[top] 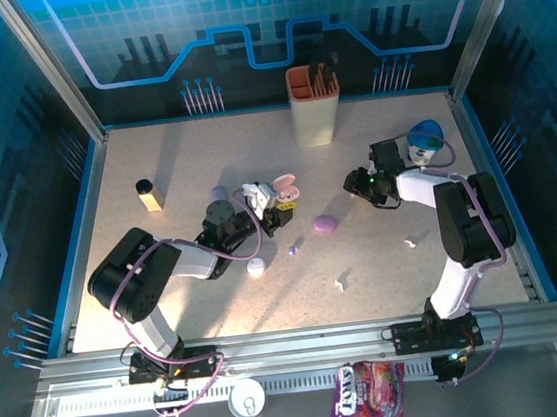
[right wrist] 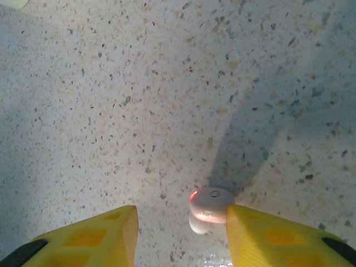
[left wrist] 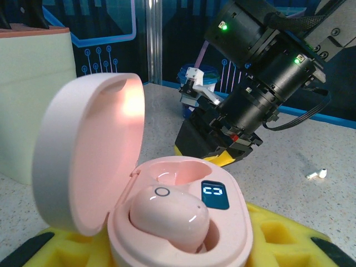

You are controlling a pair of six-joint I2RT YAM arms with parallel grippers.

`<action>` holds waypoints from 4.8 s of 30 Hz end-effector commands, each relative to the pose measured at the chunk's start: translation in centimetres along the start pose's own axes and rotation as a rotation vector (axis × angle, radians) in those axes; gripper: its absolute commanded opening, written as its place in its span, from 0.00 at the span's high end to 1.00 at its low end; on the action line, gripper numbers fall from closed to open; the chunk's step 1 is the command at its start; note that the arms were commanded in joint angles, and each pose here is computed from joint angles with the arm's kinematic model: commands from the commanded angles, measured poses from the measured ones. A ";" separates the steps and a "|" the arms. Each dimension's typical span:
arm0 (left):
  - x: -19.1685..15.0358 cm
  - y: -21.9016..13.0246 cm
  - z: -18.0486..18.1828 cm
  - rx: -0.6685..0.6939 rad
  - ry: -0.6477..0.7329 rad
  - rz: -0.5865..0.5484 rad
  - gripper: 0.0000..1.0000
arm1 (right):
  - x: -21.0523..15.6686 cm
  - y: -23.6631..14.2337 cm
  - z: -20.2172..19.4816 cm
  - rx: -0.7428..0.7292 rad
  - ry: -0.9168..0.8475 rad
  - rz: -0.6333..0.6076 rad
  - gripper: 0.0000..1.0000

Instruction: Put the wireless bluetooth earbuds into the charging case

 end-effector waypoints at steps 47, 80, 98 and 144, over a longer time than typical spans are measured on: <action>0.4 -4.7 3.5 0.119 -0.052 -0.098 0.78 | 0.6 2.0 5.6 -0.734 -0.814 0.306 0.61; 0.4 -4.3 3.3 0.074 -0.035 -0.084 0.79 | 0.1 2.0 5.6 -0.719 -0.833 0.336 0.81; 1.0 -4.2 0.1 -0.253 0.031 -0.046 0.78 | -4.1 -13.0 14.9 0.364 -0.899 0.114 0.82; 3.3 -4.6 -1.4 -0.364 0.014 -0.086 0.78 | -7.1 -15.0 20.5 0.630 -0.991 0.108 0.50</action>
Point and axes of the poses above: each hand's point on the last joint's axis, 136 mm out from that joint toward the fingers, its own y axis out along the fingers, its own z axis along the line the jaws close on, x = y × z, the point moved 7 cm from there along -y, back along the fingers, and after that the axes turned 8 degrees about -y, right-handed, at the moved point
